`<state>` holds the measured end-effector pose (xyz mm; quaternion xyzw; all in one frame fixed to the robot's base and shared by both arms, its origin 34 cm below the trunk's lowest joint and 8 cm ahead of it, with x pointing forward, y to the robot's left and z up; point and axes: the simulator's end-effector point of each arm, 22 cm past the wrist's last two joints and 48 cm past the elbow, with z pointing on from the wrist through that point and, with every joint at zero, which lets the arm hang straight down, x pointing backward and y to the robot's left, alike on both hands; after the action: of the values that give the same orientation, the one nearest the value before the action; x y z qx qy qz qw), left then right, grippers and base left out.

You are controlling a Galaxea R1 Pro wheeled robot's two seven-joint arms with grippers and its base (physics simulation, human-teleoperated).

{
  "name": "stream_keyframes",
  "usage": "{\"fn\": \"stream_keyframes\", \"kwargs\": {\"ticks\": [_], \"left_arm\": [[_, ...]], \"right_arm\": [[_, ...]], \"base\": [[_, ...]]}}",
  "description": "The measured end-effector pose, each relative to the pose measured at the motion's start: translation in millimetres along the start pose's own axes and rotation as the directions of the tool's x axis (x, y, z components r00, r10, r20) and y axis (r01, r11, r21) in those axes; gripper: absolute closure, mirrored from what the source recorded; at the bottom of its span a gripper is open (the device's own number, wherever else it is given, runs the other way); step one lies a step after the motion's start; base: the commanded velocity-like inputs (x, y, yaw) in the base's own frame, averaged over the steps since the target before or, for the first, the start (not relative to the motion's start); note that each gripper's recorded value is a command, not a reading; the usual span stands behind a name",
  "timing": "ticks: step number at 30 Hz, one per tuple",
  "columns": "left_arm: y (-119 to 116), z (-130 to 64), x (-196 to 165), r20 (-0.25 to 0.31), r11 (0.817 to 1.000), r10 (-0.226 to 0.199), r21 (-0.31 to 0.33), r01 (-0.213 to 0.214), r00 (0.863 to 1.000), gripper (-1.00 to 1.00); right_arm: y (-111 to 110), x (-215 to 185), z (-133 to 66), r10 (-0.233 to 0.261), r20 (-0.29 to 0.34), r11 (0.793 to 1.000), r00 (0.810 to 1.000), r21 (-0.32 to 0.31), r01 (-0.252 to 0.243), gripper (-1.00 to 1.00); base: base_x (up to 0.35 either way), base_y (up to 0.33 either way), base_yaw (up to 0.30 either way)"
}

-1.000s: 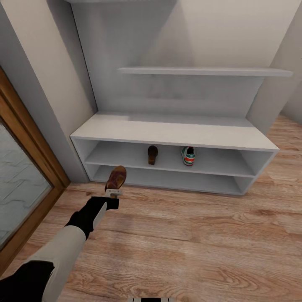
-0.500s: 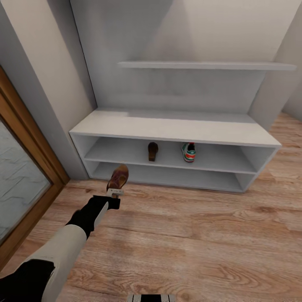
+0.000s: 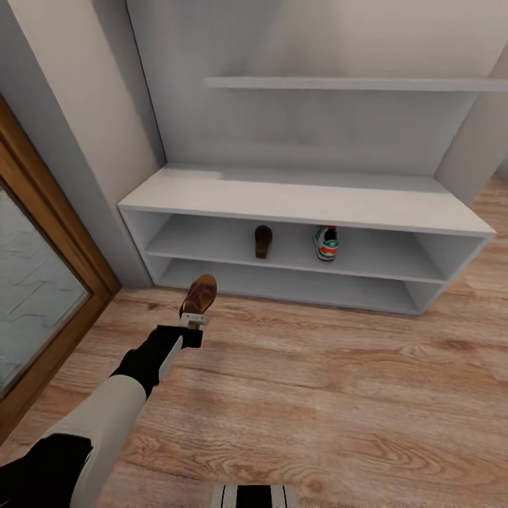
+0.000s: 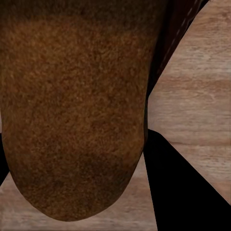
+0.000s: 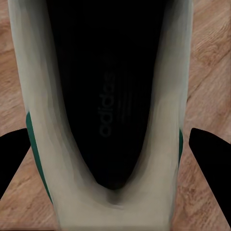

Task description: Pick up the two gym shoes and the two sandals from the corridor floor and place them onto the hallstand (shoe rack) in the corridor, making sure they are on the rack and not on the floor. Arrange them so the two gym shoes are next to each other and the two sandals are next to each other.

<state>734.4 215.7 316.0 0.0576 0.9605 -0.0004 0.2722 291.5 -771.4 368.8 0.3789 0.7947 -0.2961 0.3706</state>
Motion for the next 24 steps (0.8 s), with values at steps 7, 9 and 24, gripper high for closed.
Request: {"fn": "stream_keyframes", "kwargs": {"ticks": [7, 9, 24], "left_arm": [[-3, 12.8, 1, 0.005, 1.000, 0.002, 0.005, -0.002, 1.000, 1.00], [-2, 13.9, 3, 0.002, 1.000, 0.005, 0.002, -0.005, 1.000, 1.00], [-5, 6.3, -22, 0.058, 1.000, 0.006, 0.007, -0.006, 0.998, 1.00]], "right_arm": [[-3, 8, 3.1, -0.029, -0.017, 0.999, 0.999, 0.016, 0.030, 1.00], [-4, 6, 3.2, -0.031, -0.014, 0.999, 0.999, 0.019, 0.031, 1.00], [-2, 6, 2.5, -0.035, -0.010, 0.999, 0.999, 0.016, 0.035, 1.00]], "base": [[0.000, 0.000, 0.070], [0.000, 0.000, -0.041], [0.000, 0.000, -0.004]]}}
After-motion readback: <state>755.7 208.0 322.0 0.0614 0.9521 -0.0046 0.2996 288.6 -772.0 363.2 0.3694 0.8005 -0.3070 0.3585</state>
